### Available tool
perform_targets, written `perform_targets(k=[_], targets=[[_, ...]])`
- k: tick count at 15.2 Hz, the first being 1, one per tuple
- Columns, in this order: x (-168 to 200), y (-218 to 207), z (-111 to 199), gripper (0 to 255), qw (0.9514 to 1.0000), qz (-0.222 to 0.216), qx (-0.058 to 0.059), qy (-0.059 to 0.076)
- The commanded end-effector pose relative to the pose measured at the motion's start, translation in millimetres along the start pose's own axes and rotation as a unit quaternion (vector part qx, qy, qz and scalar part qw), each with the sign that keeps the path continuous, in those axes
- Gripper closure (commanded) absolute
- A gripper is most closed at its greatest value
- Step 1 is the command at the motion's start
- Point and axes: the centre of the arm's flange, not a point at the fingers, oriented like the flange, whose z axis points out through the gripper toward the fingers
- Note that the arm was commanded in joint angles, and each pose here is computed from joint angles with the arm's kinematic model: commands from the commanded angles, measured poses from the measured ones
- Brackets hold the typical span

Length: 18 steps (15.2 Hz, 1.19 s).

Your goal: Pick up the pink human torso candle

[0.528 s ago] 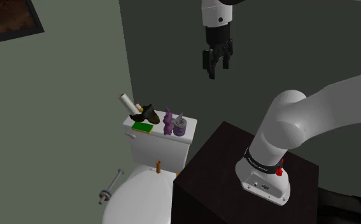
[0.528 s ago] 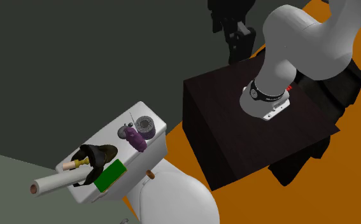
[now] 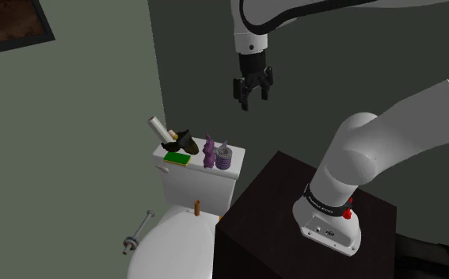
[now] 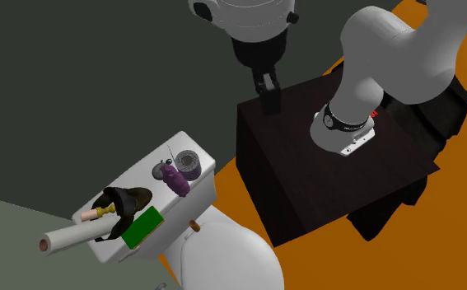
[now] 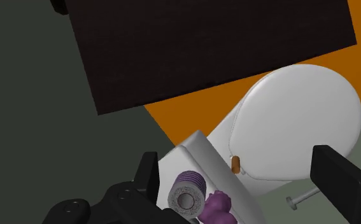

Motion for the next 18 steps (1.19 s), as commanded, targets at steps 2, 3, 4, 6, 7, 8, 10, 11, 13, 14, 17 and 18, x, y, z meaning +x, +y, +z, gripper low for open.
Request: perform_targets(k=[2, 3, 4, 6, 7, 8, 10, 11, 13, 14, 17, 18], targets=[[32.8, -0.6, 26.3, 0, 0.9994, 0.032, 0.015, -0.001], [43.0, -1.3, 34.6, 0, 0.9989, 0.042, 0.019, -0.002], [53.2, -1.9, 42.9, 0, 0.9984, 0.052, 0.024, -0.003], [73.6, -2.7, 59.5, 0, 0.9968, 0.073, 0.033, -0.004], [83.8, -2.9, 67.8, 0, 0.9958, 0.083, 0.038, -0.005], [94.0, -3.0, 76.2, 0, 0.9948, 0.093, 0.043, -0.005], [114.3, -2.7, 92.9, 0, 0.9922, 0.113, 0.052, -0.007], [124.4, -2.4, 101.3, 0, 0.9907, 0.123, 0.056, -0.008], [144.6, -1.4, 118.1, 0, 0.9874, 0.143, 0.066, -0.009], [154.7, -0.7, 126.5, 0, 0.9856, 0.154, 0.070, -0.010], [184.7, 2.2, 152.0, 0, 0.9793, 0.184, 0.084, -0.012], [194.7, 3.4, 160.5, 0, 0.9770, 0.194, 0.089, -0.012]])
